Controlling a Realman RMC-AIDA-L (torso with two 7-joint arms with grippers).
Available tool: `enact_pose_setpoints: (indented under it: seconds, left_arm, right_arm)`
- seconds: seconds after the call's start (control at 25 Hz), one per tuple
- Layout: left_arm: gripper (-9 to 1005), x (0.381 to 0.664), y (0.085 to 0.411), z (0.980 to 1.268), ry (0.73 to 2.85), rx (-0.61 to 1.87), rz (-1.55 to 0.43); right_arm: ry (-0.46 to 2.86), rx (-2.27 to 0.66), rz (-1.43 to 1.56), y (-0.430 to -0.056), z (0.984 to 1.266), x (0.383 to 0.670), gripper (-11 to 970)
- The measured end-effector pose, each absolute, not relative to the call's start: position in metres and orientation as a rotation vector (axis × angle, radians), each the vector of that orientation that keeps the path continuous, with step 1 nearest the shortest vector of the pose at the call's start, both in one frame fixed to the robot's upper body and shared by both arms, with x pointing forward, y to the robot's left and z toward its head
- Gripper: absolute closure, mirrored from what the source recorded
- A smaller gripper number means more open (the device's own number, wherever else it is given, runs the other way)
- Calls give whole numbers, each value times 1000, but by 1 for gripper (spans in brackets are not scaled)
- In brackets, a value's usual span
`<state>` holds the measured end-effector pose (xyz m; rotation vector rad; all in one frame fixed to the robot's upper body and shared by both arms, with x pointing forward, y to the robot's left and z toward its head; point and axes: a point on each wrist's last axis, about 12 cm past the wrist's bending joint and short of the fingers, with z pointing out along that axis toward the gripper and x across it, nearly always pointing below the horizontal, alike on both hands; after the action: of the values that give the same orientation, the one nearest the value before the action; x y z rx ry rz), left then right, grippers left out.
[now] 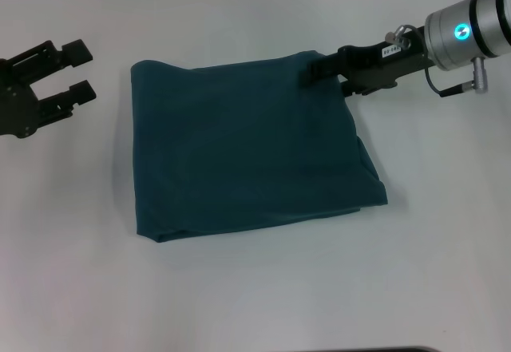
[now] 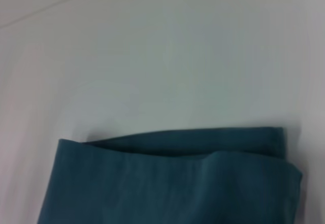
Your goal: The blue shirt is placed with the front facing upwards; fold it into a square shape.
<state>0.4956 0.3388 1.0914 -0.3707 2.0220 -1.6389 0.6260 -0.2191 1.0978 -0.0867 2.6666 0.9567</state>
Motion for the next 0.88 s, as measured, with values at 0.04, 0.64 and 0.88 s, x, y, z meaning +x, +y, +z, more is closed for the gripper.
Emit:
enact_pose_setpoints:
  seconds: [0.04, 0.64, 0.88]
  left_arm:
    - [198, 496, 338, 1091, 2022, -371, -1641]
    - [198, 497, 338, 1091, 2023, -367, -1640]
    - [198, 497, 338, 1091, 2025, -367, -1640]
  right_arm:
    - [2658, -81, 967, -219, 1098, 626, 59]
    - [2611, -67, 984, -218, 1100, 629, 70]
    - [2610, -25, 990, -222, 1100, 629, 83]
